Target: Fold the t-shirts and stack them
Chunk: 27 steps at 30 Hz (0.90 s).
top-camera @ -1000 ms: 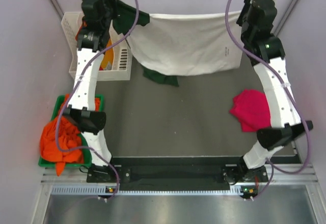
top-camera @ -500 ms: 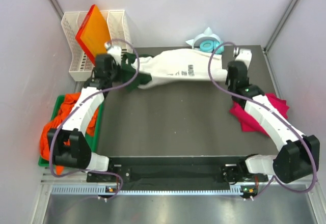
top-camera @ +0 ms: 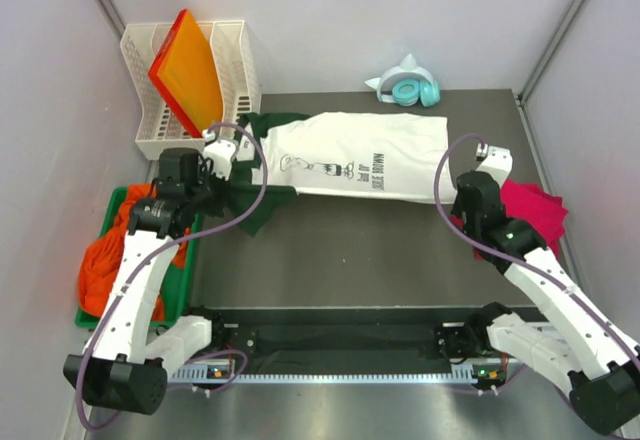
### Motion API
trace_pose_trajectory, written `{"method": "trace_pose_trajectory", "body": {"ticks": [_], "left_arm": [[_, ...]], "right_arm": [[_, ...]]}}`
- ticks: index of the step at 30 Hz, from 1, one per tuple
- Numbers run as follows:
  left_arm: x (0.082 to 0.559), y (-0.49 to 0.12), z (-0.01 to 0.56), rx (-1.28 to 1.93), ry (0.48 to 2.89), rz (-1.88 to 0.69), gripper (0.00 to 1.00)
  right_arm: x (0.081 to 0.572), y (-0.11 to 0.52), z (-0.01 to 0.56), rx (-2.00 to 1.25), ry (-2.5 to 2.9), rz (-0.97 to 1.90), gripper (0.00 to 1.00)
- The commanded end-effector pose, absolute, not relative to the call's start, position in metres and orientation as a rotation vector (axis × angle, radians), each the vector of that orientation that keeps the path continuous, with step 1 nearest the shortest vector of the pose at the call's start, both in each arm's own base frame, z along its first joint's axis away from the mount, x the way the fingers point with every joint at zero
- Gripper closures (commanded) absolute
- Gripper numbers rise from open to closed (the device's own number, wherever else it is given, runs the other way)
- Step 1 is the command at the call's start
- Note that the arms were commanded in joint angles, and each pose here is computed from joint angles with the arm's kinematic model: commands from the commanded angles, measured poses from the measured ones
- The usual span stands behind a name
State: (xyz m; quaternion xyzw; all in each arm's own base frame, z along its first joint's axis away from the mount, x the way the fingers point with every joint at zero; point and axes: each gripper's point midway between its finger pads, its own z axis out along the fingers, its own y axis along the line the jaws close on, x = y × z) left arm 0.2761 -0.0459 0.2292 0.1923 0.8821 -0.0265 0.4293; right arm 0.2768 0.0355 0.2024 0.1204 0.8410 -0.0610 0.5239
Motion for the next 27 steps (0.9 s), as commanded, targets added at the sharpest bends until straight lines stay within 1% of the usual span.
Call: {"method": "trace_pose_trajectory", "body": {"ticks": [1, 5, 18, 21, 27], "left_arm": [[0.249, -0.045, 0.214, 0.528, 2.293, -0.097, 1.00], [0.239, -0.044, 0.217, 0.523, 2.293, -0.095, 1.00], [0.203, -0.049, 0.223, 0.630, 2.329, -0.160, 1.00], [0.209, -0.047, 0.218, 0.628, 2.326, -0.139, 1.00], [0.233, -0.044, 0.190, 0.627, 2.366, -0.104, 1.00]], "right_arm": [[0.257, 0.028, 0.188, 0.335, 2.058, -0.163, 1.00], [0.248, 0.033, 0.179, 0.338, 2.078, -0.142, 1.00], [0.234, 0.039, 0.197, 0.356, 2.093, -0.130, 1.00], [0.238, 0.038, 0.199, 0.345, 2.082, -0.160, 1.00], [0.266, 0.054, 0.189, 0.305, 2.094, -0.197, 1.00]]}}
